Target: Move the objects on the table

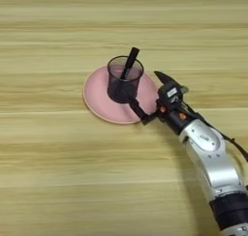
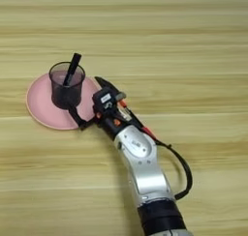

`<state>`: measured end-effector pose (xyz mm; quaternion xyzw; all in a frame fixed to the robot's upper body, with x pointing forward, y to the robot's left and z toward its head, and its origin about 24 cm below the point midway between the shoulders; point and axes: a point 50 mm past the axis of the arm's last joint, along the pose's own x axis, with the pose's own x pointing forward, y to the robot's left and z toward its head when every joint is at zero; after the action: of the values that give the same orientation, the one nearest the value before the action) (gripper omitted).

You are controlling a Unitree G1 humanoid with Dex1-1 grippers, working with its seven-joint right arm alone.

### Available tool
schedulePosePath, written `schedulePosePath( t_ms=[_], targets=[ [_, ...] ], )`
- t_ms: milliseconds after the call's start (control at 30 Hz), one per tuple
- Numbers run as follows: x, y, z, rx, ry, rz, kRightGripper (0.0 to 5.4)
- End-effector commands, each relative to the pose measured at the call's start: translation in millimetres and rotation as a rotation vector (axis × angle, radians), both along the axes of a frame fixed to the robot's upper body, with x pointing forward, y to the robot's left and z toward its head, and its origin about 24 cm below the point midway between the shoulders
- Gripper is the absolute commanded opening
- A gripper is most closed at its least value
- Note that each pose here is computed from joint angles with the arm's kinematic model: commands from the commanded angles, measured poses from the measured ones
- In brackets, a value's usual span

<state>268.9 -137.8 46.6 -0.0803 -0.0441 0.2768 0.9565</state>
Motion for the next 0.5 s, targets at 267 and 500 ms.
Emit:
schedulePosePath(
  t_ms=[267,500],
  targets=[
    [26.8,11,23.6,0.045,-0.043,0.059,5.37],
    [36.7,12,24.7,0.048,-0.024,0.065,5.37]
  ],
)
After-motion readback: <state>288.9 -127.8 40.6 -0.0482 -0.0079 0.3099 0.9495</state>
